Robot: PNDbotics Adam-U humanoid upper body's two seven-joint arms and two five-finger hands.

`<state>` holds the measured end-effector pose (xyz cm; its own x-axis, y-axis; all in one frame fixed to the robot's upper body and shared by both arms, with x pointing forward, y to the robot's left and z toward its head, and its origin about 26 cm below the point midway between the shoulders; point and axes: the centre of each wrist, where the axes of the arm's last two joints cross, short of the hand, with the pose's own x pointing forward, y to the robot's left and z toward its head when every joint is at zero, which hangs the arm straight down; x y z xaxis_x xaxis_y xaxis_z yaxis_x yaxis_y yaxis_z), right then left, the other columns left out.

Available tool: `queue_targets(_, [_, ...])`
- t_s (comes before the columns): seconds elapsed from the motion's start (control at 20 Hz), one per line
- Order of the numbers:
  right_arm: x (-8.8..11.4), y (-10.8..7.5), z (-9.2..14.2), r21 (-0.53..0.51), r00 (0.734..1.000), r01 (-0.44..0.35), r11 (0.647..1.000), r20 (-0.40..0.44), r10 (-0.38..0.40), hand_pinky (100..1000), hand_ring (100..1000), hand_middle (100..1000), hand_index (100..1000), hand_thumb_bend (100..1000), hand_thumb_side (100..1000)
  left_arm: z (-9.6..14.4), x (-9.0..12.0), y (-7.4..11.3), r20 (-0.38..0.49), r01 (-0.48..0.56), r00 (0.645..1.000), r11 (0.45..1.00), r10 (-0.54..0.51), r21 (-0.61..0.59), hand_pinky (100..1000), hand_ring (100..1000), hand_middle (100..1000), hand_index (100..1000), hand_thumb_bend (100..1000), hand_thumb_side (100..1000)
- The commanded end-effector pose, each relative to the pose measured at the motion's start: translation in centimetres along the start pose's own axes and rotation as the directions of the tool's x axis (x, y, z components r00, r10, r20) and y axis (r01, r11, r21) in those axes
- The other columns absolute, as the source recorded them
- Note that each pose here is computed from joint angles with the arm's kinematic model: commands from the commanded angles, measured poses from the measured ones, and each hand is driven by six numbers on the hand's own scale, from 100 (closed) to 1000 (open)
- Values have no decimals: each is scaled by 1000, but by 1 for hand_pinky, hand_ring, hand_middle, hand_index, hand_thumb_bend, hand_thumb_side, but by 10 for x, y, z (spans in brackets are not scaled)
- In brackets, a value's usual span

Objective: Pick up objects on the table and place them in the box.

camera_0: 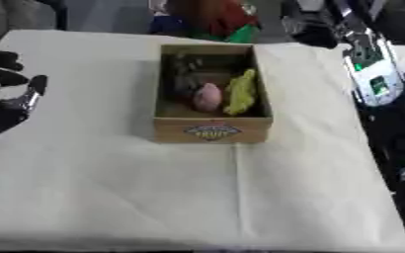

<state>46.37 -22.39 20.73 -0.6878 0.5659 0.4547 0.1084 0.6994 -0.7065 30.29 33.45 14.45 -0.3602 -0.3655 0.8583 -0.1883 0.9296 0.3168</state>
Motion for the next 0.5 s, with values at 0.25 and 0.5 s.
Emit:
queue_targets(0.25, [-11,-29,19,-70,998,25,997,-54,-28,743,860,676,856,100,100,-2,7,7,26,11,1000,1000,-11,27,704,560,555,683,435,100])
queue_targets(0.5, [-18,-28,31,-82,994,52,995,-89,-59,740,858,668,853,100,100,-1,6,7,22,9,1000,999,-10,34,704,559,554,686,432,100])
